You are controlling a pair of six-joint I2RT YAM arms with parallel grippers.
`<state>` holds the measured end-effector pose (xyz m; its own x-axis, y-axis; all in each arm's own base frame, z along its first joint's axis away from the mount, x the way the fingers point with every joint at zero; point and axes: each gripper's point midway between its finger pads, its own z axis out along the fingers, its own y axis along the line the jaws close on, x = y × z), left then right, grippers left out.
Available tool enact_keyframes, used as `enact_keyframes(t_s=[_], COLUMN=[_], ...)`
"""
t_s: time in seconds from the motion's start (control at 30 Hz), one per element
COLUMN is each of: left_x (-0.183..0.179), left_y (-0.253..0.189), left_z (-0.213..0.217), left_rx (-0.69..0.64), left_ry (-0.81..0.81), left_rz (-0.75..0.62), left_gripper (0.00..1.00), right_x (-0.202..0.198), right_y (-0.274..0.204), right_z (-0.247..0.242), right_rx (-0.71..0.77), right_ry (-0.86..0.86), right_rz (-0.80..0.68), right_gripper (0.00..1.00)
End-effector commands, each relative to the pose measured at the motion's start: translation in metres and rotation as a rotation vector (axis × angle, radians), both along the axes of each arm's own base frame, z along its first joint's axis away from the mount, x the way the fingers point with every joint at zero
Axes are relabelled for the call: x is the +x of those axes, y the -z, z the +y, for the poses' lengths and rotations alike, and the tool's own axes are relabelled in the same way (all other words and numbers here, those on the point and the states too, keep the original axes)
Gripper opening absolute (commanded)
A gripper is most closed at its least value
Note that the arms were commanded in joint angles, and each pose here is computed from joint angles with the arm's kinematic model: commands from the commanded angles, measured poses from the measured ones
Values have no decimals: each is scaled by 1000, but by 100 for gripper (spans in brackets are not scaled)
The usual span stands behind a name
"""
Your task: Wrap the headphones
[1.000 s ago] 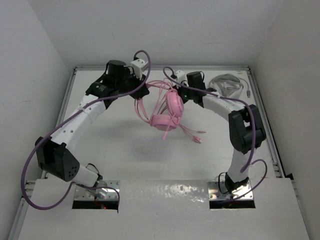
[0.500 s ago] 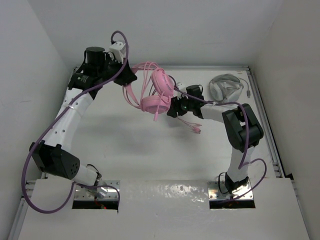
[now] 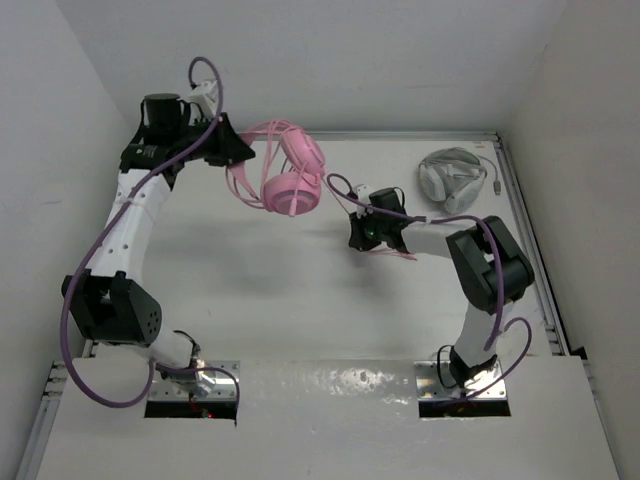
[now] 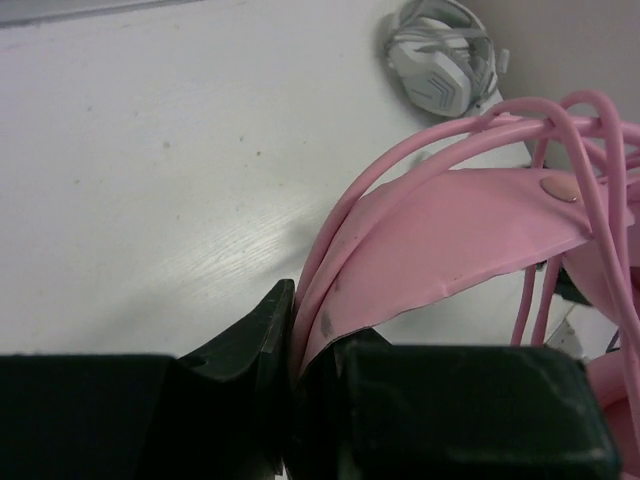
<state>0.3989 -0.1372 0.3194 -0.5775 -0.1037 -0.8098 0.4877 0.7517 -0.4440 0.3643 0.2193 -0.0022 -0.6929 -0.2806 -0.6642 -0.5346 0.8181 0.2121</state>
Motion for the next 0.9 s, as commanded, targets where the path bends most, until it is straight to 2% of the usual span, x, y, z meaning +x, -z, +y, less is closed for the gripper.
enact_keyframes(t_s=[0.0,0.13,0.27,0.43,0.53,0.67,0.7,0.77,0.8,0.83,0.87], left_x=[19,39,51,64,69,72,72,71,70,70,61], left_y=[-44,-9,16,45,57,68,69,76,81,81,98], left_z=[26,57,72,89,106,138,139,150,131,141,122], left_rx=[-189,-292,-395,-378,-301,-89,-69,111,185,310,367], left_ry=[-59,-146,-200,-286,-386,-539,-572,-640,-620,-670,-632], left_rz=[-76,35,118,148,112,-19,-24,-99,-123,-181,-181], left_gripper=[0,0,0,0,0,0,0,0,0,0,0], right_x=[-17,-54,-80,-91,-111,-128,-128,-134,-134,-133,-132], right_y=[-8,-13,-23,-56,-81,-118,-119,-132,-137,-146,-151], right_z=[-15,17,59,119,148,168,168,173,172,172,170], right_rx=[-88,-260,-311,-379,-430,-442,-442,-450,-455,-460,-463], right_ry=[58,-103,-230,-363,-448,-515,-514,-534,-520,-507,-488], right_rz=[-42,-170,-258,-381,-451,-484,-486,-483,-483,-482,-483], right_gripper=[0,0,0,0,0,0,0,0,0,0,0])
